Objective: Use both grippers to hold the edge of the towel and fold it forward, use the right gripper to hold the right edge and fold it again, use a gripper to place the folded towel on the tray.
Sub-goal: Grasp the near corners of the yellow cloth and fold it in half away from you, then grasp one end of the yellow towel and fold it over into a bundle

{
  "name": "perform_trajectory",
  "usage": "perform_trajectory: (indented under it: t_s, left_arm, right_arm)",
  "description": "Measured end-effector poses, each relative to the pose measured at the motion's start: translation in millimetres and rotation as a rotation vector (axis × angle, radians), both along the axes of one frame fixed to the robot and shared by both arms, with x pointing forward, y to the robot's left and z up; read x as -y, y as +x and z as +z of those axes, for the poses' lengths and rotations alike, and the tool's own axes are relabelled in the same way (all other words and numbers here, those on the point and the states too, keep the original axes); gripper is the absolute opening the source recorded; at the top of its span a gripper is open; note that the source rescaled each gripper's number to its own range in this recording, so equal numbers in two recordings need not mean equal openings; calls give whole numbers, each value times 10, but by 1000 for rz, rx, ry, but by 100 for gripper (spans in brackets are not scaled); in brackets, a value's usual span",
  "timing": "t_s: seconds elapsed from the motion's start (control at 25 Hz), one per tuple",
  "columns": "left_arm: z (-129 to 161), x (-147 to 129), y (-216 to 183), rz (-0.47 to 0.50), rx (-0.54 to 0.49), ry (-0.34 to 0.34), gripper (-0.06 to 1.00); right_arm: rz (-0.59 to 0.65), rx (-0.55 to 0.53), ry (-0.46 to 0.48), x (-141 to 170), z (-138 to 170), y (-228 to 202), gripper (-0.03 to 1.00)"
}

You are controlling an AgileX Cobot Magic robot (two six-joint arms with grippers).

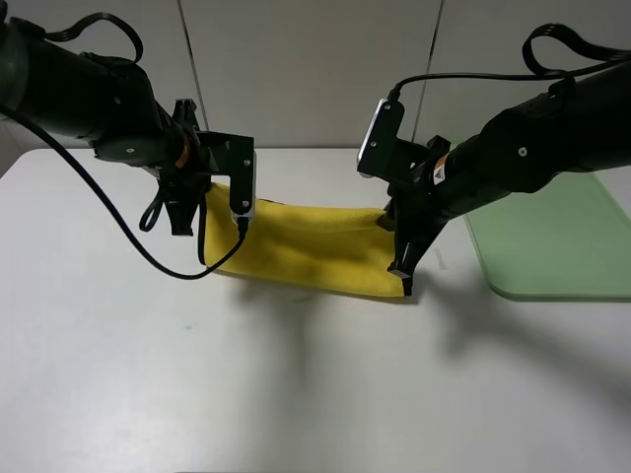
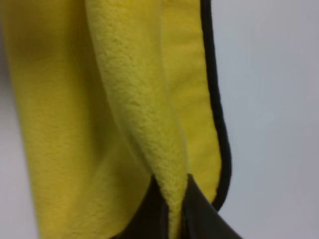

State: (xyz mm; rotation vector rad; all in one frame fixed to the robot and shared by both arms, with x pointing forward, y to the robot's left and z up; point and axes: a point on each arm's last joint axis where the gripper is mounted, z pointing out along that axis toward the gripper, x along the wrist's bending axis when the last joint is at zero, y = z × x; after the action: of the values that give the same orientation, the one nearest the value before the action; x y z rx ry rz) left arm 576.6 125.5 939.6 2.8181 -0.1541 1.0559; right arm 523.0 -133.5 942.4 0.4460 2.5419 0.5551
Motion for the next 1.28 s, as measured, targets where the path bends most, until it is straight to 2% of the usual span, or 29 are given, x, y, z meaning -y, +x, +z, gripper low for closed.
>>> perform_trajectory:
  t_s: [0.24, 0.72, 0.76, 0.84, 0.92, 1.0, 1.08, 1.16, 1.28]
  left_arm:
    - [16, 48, 5, -33, 13, -48, 0]
    - [-18, 86, 11, -56, 12, -75, 1]
    - [-18, 86, 11, -56, 12, -75, 2]
    - [-18, 86, 11, -53, 11, -78, 9]
    - [-18, 83, 13, -36, 7, -93, 25]
    - [-16, 71, 22, -1, -1, -126, 46]
    - [-12, 52, 38, 26, -5, -160, 69]
    - [-11, 12, 60, 51, -8, -173, 83]
    - [-11, -40, 86, 69, -7, -176, 91]
  right_arm:
    - [-35, 15, 9, 95, 7, 69, 0]
    - [-35, 30, 16, 96, 16, 83, 2]
    - [-35, 30, 16, 96, 16, 83, 8]
    - [-35, 33, 18, 94, 18, 85, 31]
    - [-37, 39, 24, 91, 23, 90, 68]
    - [-47, 56, 46, 82, 38, 105, 88]
    - [-58, 71, 67, 73, 53, 118, 96]
    - [-62, 79, 78, 69, 60, 125, 99]
    - [-62, 90, 85, 65, 68, 132, 100]
